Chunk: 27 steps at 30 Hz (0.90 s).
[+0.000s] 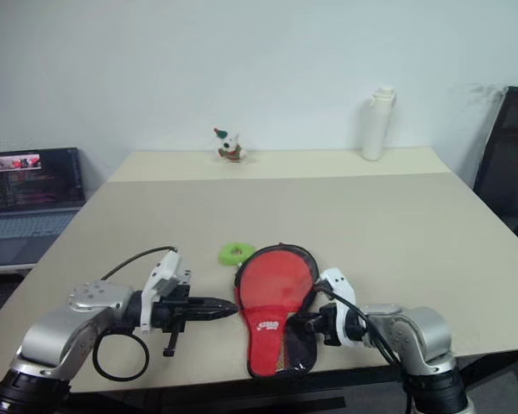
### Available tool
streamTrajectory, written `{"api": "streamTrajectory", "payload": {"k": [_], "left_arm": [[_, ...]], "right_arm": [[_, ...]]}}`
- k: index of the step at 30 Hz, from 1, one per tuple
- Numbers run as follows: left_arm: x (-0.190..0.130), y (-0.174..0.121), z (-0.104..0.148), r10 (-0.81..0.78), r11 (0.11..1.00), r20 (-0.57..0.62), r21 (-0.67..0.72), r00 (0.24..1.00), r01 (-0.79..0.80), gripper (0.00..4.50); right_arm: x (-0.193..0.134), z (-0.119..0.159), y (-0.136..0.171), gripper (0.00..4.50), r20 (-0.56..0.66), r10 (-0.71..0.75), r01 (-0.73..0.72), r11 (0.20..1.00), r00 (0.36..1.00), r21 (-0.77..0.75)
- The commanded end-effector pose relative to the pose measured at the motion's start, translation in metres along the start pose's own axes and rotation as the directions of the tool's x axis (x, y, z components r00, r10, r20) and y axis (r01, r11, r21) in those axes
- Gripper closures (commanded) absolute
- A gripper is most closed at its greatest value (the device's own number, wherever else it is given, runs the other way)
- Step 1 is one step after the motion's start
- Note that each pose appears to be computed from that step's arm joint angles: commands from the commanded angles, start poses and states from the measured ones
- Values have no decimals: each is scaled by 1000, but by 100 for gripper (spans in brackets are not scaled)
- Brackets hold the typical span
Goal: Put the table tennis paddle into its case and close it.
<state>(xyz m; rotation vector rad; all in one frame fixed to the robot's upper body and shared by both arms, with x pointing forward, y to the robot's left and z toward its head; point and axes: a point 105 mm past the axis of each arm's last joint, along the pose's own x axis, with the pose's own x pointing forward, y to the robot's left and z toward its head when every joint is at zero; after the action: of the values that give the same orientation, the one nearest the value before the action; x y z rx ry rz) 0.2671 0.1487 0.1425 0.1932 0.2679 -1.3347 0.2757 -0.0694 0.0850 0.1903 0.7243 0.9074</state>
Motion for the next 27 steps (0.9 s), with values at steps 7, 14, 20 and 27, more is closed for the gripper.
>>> {"api": "streamTrajectory", "payload": {"k": [7,14,20,27], "left_arm": [[3,-3,4,-24,999,4,34,1000,24,450],[3,-2,2,-5,1000,11,25,1000,5,450],[1,11,2,83,996,32,16,996,-83,450],[-9,49,1,287,956,37,46,957,-289,450]], "right_arm": [[5,4,3,447,52,-30,28,999,998,26],[0,2,-4,273,72,-105,102,994,992,45],[-27,15,-6,60,106,-172,185,974,979,-127],[-50,31,10,3,198,-98,130,980,975,-154]]}}
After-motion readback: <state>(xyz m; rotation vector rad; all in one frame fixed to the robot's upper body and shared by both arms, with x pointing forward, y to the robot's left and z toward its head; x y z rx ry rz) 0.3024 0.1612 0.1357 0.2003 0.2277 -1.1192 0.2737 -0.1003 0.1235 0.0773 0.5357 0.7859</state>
